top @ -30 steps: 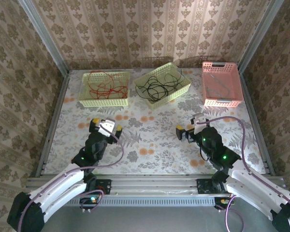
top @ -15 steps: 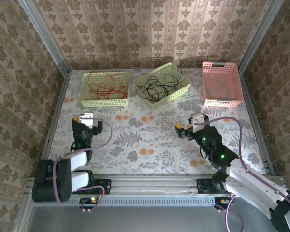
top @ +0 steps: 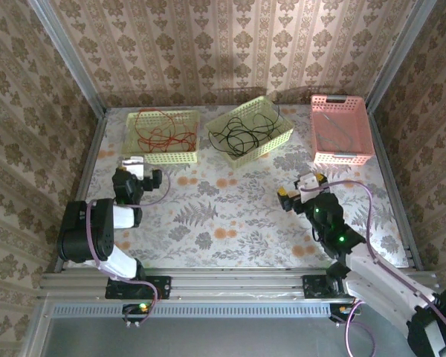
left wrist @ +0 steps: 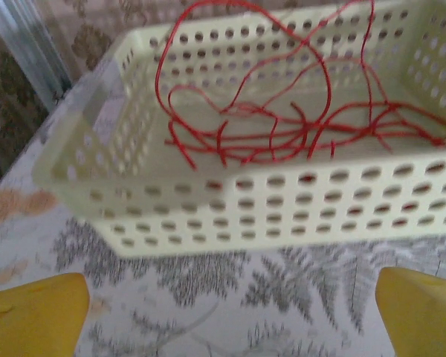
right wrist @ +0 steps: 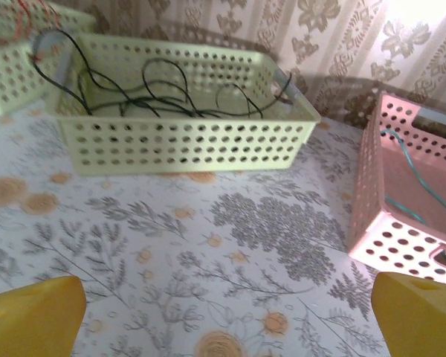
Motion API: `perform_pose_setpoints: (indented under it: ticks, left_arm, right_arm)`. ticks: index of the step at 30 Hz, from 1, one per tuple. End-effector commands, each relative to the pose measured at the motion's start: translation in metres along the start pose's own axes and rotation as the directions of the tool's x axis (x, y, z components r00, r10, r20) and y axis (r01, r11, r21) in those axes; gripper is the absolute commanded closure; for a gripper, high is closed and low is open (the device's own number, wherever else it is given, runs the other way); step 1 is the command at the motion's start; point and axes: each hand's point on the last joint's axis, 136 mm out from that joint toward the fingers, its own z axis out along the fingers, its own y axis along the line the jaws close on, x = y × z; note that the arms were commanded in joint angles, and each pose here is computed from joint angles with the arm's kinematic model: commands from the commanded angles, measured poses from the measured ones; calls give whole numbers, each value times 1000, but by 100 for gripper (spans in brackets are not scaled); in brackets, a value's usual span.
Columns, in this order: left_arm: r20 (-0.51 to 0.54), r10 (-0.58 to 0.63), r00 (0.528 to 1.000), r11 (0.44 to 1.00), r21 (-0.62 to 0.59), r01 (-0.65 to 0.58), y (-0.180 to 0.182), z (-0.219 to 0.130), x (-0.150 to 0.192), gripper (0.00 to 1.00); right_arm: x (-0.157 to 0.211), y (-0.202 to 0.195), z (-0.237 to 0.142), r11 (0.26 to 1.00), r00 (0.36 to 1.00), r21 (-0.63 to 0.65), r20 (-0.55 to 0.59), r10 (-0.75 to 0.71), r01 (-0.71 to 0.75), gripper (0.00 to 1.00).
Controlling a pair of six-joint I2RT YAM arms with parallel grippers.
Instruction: Untangle the cables
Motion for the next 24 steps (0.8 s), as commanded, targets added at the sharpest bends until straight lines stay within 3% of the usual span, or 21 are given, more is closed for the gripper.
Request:
perform_pose_setpoints:
  ticks: [1,4,10,13,18,21,24]
  left_arm:
    - [-59,-13,998,1000,16,14,-1,2,10,0]
    - [-56,-7,998,1000,14,8,-2,2,9,0]
    - [-57,-7,998,1000,12,8,-2,2,9,0]
    - [-56,-7,998,1000,12,7,-2,3,8,0]
    - [-56,-6,998,1000,12,7,-2,3,9,0]
    - [-57,-6,998,1000,11,7,-2,3,9,0]
    - [-57,-6,998,1000,12,7,-3,3,9,0]
  right_arm:
    - [-7,-20,8,997,998,75,46,-34,30,0]
    - [-8,-43,15,991,998,136,55,-6,-1,0]
    - [6,-62,34,987,995,133,43,86,-91,0]
    - [6,-72,47,971,979,146,102,177,-191,0]
    - [43,-68,75,972,979,119,56,195,-201,0]
    - [53,-71,82,966,977,159,97,188,-202,0]
    - [58,-75,99,965,975,156,-35,220,-213,0]
